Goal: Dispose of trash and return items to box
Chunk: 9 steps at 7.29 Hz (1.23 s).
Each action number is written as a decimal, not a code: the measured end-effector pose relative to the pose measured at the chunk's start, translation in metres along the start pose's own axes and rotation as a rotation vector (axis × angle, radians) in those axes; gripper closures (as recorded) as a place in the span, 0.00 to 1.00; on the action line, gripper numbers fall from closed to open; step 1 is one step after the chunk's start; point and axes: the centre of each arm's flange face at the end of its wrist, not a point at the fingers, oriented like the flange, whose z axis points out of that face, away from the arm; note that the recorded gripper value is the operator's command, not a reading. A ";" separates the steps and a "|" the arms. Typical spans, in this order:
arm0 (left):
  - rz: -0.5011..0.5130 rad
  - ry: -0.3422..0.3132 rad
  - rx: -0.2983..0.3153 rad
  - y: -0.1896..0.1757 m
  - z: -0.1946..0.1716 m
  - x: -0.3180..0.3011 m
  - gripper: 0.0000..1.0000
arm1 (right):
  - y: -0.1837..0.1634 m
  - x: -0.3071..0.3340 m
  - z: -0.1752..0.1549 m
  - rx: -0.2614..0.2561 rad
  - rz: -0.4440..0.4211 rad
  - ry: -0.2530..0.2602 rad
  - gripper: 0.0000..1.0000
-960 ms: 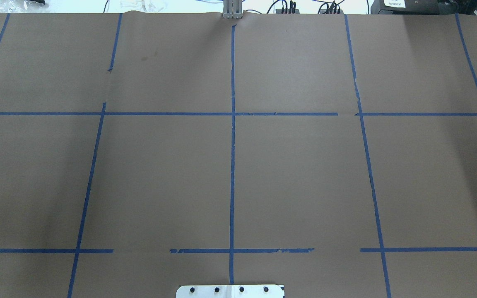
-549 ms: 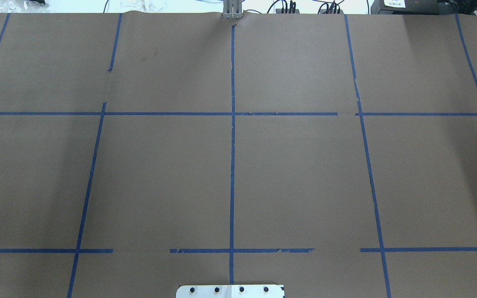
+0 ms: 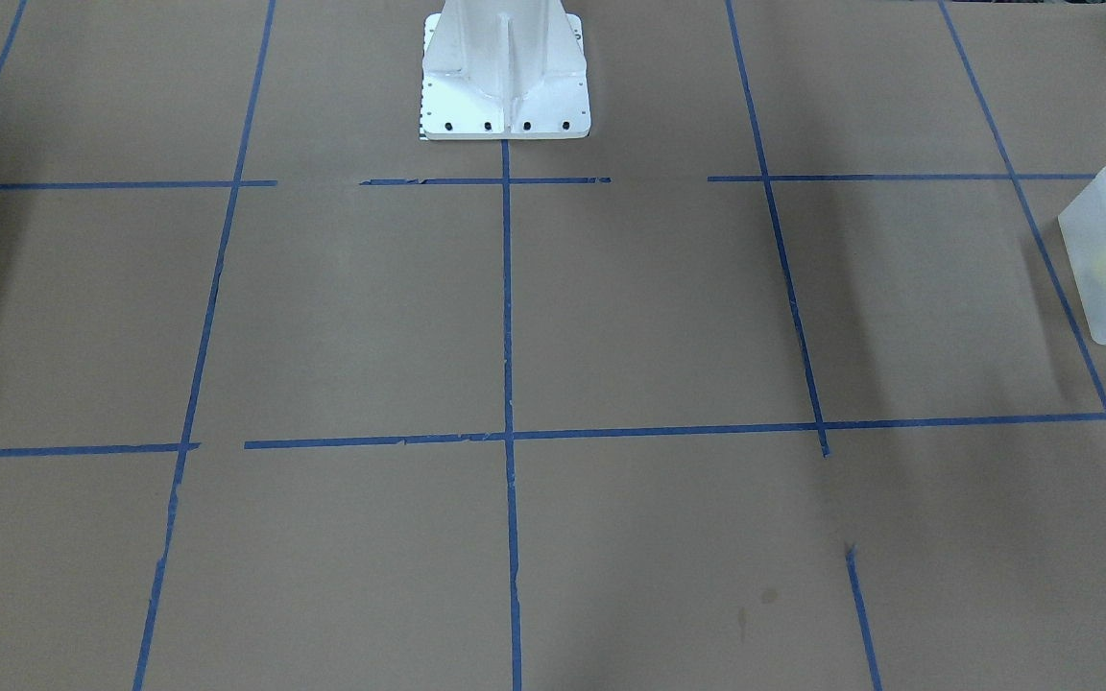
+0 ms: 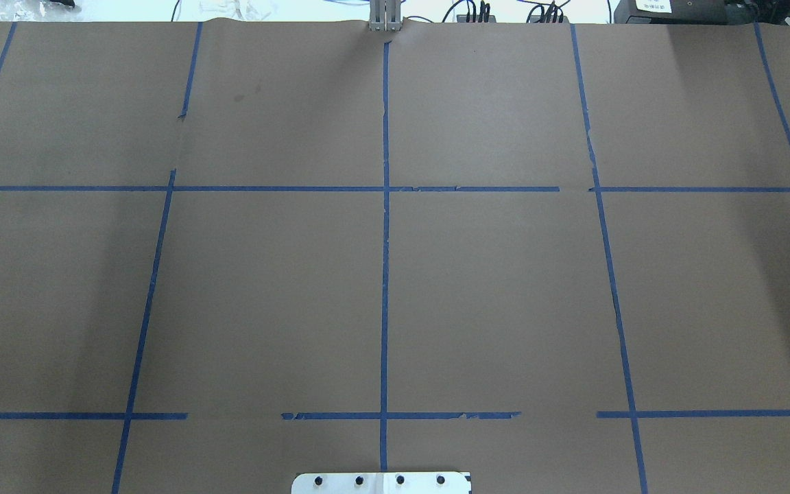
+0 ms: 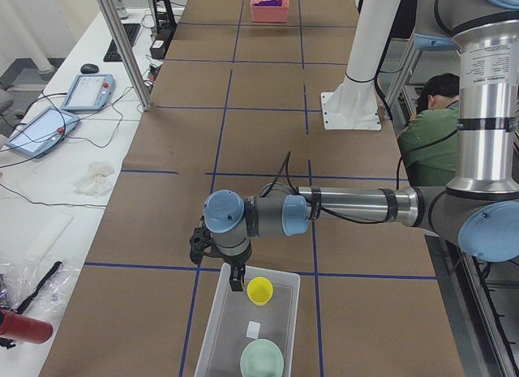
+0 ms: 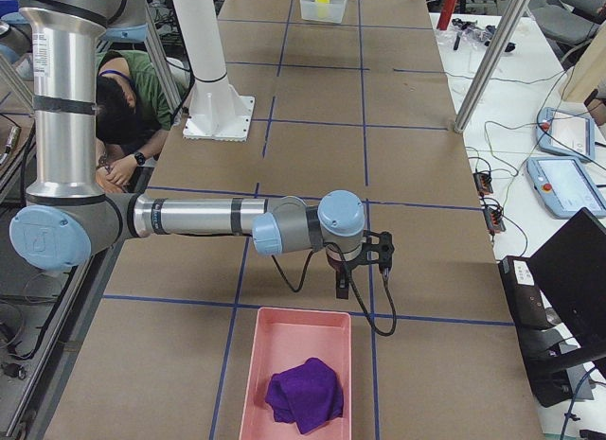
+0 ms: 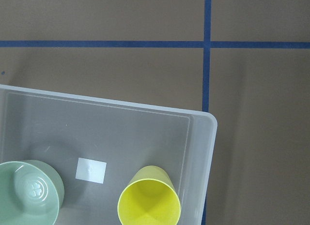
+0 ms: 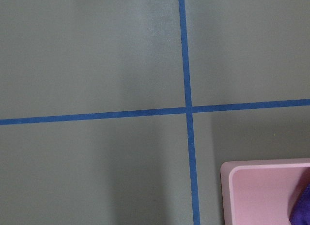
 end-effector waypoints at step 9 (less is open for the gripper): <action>0.085 -0.009 0.101 -0.020 -0.020 0.016 0.00 | -0.001 -0.005 0.001 -0.001 -0.017 -0.005 0.00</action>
